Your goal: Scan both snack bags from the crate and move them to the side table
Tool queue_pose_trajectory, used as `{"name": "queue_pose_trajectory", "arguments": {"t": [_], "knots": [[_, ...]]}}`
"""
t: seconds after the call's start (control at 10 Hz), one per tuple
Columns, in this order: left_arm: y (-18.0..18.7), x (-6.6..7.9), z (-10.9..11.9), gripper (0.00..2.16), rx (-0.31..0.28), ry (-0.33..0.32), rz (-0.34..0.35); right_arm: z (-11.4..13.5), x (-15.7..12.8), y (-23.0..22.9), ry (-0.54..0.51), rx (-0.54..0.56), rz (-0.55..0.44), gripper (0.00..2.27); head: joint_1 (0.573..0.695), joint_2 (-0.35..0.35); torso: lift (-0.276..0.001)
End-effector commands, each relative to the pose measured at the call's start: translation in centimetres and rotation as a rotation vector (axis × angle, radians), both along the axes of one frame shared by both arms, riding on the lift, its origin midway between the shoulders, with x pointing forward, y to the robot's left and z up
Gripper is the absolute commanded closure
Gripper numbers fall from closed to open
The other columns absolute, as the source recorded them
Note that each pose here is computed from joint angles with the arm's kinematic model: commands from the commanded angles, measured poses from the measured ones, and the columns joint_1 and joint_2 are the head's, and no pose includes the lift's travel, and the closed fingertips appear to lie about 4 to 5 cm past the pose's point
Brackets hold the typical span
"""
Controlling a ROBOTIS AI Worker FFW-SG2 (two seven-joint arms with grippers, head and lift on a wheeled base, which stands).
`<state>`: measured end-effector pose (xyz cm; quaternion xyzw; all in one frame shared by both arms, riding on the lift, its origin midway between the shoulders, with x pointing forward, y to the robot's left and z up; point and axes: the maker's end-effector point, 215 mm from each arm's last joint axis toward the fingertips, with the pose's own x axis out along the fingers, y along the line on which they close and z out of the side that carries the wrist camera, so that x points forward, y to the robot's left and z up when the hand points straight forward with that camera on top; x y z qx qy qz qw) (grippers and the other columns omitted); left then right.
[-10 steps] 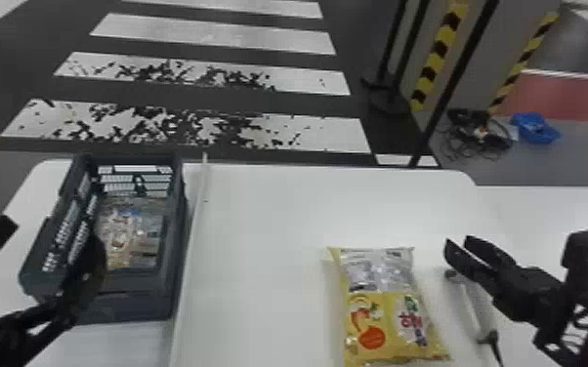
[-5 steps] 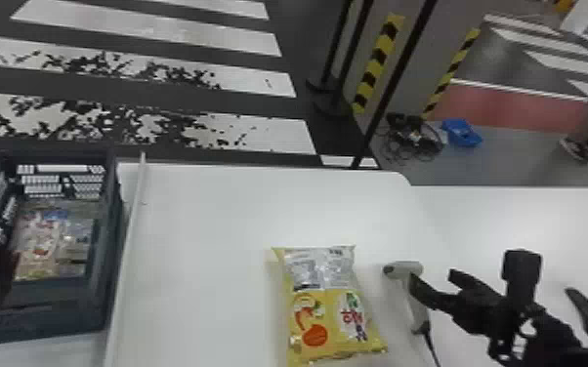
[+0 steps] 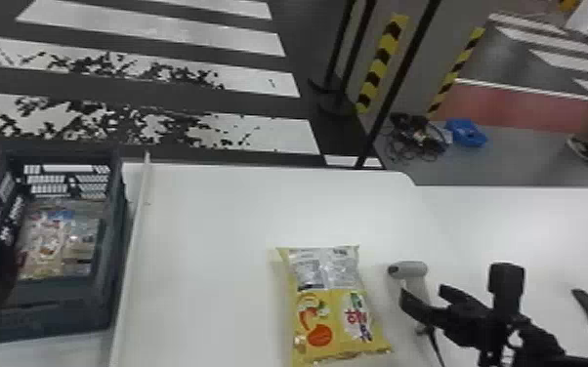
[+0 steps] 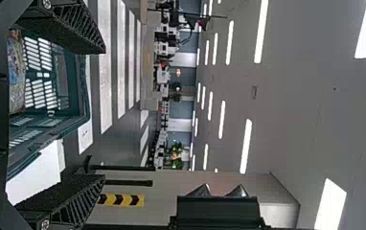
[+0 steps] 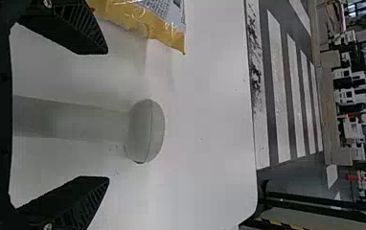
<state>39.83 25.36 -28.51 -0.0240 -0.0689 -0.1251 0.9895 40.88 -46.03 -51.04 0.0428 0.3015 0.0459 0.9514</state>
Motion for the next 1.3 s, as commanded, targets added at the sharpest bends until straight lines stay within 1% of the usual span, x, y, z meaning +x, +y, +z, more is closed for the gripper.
{"name": "queue_pose_trajectory", "arguments": {"t": [0.0, 0.2, 0.3, 0.4, 0.5, 0.6, 1.0, 1.2], "knots": [[0.0, -0.1, -0.1, 0.07, 0.0, 0.0, -0.001, -0.9, 0.5, 0.5, -0.009, -0.012, 0.018, 0.05, 0.695, -0.284, -0.095], [0.0, -0.3, 0.2, 0.07, -0.001, -0.009, -0.001, -1.9, 1.1, 1.3, 0.004, -0.017, 0.046, 0.08, 0.695, -0.273, -0.095], [0.1, -0.4, 0.1, 0.07, -0.001, -0.008, 0.001, -2.4, 1.4, 1.5, 0.016, -0.026, 0.059, 0.28, 0.695, -0.268, -0.095], [0.1, -0.5, 0.1, 0.07, -0.002, -0.008, 0.002, -2.7, 1.7, 1.6, 0.025, -0.034, 0.061, 1.12, 0.695, -0.264, -0.095], [0.1, -0.6, 0.3, 0.07, -0.004, -0.017, 0.002, -2.8, 1.7, 1.2, 0.035, -0.04, 0.052, 2.07, 0.695, -0.262, -0.095], [0.1, -0.7, 0.4, 0.07, -0.006, -0.02, 0.003, -2.4, 1.9, 0.7, 0.03, -0.05, 0.052, 2.24, 0.695, -0.26, -0.095], [-0.2, -1.1, 1.1, 0.07, -0.01, -0.034, -0.003, -1.1, 1.5, -1.5, -0.029, -0.085, 0.012, 2.24, 0.695, -0.286, -0.095], [-0.3, -1.5, 1.5, 0.07, -0.009, -0.041, -0.006, 0.1, 1.2, -2.6, -0.038, -0.089, -0.016, 2.24, 0.695, -0.306, -0.095]]}}
